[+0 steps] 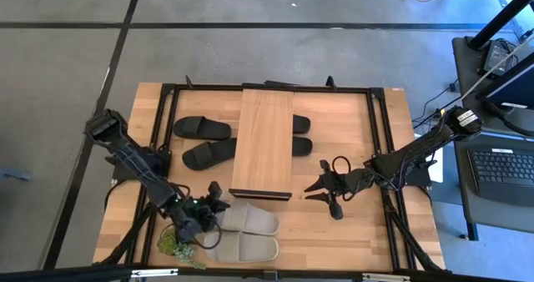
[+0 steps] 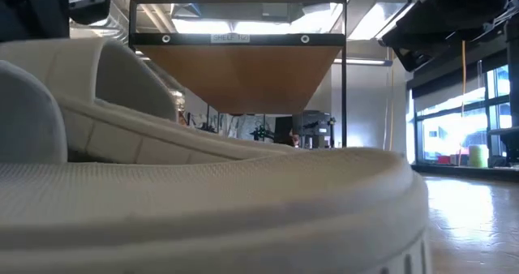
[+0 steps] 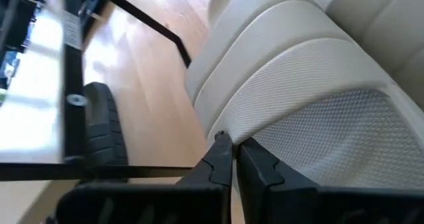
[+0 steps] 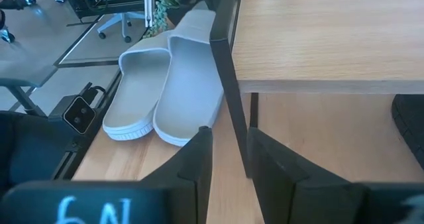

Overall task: Pick and place slides into the shelf
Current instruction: Put the top gray slide on the shelf

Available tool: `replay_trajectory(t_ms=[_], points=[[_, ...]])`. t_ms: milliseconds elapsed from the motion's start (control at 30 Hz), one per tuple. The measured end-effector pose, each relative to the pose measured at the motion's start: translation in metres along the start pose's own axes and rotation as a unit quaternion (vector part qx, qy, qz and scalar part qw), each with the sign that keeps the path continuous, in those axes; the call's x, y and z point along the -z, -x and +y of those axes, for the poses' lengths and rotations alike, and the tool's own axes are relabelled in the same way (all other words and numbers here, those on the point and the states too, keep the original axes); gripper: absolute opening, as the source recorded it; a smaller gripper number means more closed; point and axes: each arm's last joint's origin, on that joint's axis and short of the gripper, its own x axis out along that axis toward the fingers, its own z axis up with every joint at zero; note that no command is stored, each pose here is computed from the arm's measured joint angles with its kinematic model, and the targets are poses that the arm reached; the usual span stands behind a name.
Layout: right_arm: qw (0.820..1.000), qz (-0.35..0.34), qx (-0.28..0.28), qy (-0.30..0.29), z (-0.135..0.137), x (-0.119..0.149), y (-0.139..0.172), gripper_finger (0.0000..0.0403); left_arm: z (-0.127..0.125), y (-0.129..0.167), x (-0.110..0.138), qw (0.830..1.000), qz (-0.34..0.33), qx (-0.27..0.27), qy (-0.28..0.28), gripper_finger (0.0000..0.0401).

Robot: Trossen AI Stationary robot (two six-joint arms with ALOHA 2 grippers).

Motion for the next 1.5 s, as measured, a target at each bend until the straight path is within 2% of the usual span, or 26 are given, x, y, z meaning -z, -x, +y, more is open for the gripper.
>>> replay_trajectory(t_ms=[233, 400, 667, 867, 1033, 1167, 1267, 1367, 1500], points=[[1.0, 0.0, 0.0, -0.002, 0.0, 0.0, 0.0, 0.0097, 0.007, 0.008, -0.008, 1.0, -0.016, -0.007, 0.008, 0.0001], [1.0, 0.0, 0.0, -0.002, 0.0, 0.0, 0.0, 0.0097, 0.012, 0.014, -0.02, 0.999, -0.025, -0.011, -0.021, 0.0001], [1.0, 0.0, 0.0, -0.001, 0.0, 0.0, 0.0, 0.0097, 0.02, 0.026, -0.037, 0.999, -0.024, -0.012, -0.034, 0.0], [1.0, 0.0, 0.0, -0.001, 0.0, 0.0, 0.0, 0.0097, 0.033, 0.038, -0.058, 0.999, -0.038, -0.002, -0.026, 0.0], [1.0, 0.0, 0.0, 0.0, 0.0, 0.0, 0.0, 0.0097, 0.046, 0.059, -0.081, 0.998, -0.061, 0.005, -0.02, 0.0], [1.0, 0.001, 0.0, 0.0, 0.0, 0.0, 0.0, 0.0097, 0.058, 0.075, -0.097, 0.997, -0.077, -0.021, -0.024, 0.0], [1.0, 0.001, 0.0, -0.001, 0.0, 0.0, 0.0, 0.0097, 0.069, 0.082, -0.105, 0.994, -0.076, -0.055, -0.049, 0.0], [1.0, 0.0, 0.0, -0.001, 0.0, 0.0, 0.0, 0.0097, 0.083, 0.084, -0.109, 0.992, -0.056, -0.082, -0.073, 0.0], [1.0, 0.0, 0.0, -0.001, 0.0, 0.0, 0.0, 0.0097, 0.11, 0.08, -0.106, 0.992, -0.024, -0.1, -0.073, 0.0]])
